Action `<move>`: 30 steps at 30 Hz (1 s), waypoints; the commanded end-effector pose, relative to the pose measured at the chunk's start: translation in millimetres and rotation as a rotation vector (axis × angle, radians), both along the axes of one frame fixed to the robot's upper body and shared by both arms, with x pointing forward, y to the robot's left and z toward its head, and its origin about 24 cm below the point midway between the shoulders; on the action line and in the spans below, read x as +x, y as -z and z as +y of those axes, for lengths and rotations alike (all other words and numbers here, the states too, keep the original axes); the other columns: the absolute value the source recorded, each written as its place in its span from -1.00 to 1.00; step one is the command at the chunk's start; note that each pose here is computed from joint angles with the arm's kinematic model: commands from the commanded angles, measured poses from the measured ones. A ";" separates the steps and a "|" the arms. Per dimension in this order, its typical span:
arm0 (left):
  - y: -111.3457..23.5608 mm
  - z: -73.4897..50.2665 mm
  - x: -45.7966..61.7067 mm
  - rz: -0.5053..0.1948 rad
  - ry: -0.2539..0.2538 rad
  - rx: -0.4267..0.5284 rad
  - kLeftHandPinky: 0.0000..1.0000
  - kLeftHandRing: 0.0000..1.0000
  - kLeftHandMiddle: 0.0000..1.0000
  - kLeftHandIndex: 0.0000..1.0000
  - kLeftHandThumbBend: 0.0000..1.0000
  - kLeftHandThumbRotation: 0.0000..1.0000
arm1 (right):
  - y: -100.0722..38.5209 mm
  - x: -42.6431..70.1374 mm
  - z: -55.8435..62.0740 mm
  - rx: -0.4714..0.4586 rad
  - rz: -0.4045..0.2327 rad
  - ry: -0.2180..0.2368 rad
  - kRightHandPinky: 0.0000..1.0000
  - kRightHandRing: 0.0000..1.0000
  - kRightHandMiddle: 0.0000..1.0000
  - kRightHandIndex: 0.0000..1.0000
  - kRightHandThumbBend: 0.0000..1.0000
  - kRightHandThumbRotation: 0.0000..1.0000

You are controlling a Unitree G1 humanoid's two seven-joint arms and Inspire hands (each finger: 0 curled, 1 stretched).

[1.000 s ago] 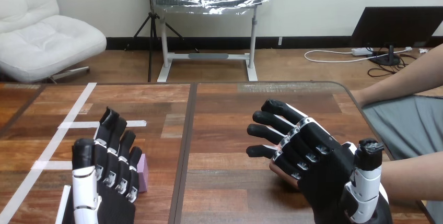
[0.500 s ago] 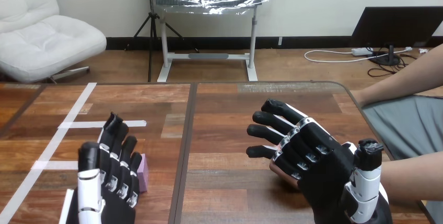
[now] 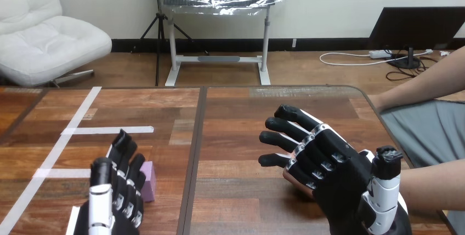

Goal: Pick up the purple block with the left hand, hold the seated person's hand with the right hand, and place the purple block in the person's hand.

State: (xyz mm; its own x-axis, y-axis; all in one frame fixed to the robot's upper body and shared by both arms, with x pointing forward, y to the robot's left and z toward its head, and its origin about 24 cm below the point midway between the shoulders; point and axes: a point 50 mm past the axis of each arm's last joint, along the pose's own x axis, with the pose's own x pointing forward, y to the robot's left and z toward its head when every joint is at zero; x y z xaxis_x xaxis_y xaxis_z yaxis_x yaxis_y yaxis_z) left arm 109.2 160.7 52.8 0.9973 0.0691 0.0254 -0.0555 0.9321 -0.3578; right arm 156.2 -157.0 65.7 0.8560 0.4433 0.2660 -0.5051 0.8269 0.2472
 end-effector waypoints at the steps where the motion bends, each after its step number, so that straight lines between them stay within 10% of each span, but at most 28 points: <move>1: -33.1 8.7 50.6 -0.286 -0.022 0.141 1.00 0.93 0.93 0.86 -0.02 0.76 | -22.3 11.6 0.0 -0.003 -0.139 0.008 0.42 0.65 0.67 0.67 0.77 0.91; 16: -25.9 30.3 71.0 -0.245 -0.064 0.428 0.98 0.91 0.91 0.86 0.06 0.56 | -22.0 13.8 2.7 0.004 -0.144 0.007 0.43 0.65 0.67 0.67 0.77 0.92; 30: -20.7 51.1 89.4 -0.216 -0.090 0.658 0.72 0.81 0.81 0.75 0.31 -0.07 | -22.4 14.4 4.2 0.007 -0.152 0.015 0.39 0.63 0.66 0.66 0.76 0.91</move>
State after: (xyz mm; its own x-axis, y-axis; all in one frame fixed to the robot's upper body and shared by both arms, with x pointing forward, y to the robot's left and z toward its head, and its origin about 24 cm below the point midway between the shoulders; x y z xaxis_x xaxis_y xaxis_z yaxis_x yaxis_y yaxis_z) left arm 98.8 179.5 17.2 0.9772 0.1550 -0.1451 -0.1629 0.9857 -0.0439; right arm 155.3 -156.7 65.0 0.8571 0.4432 0.2625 -0.5041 0.8266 0.2505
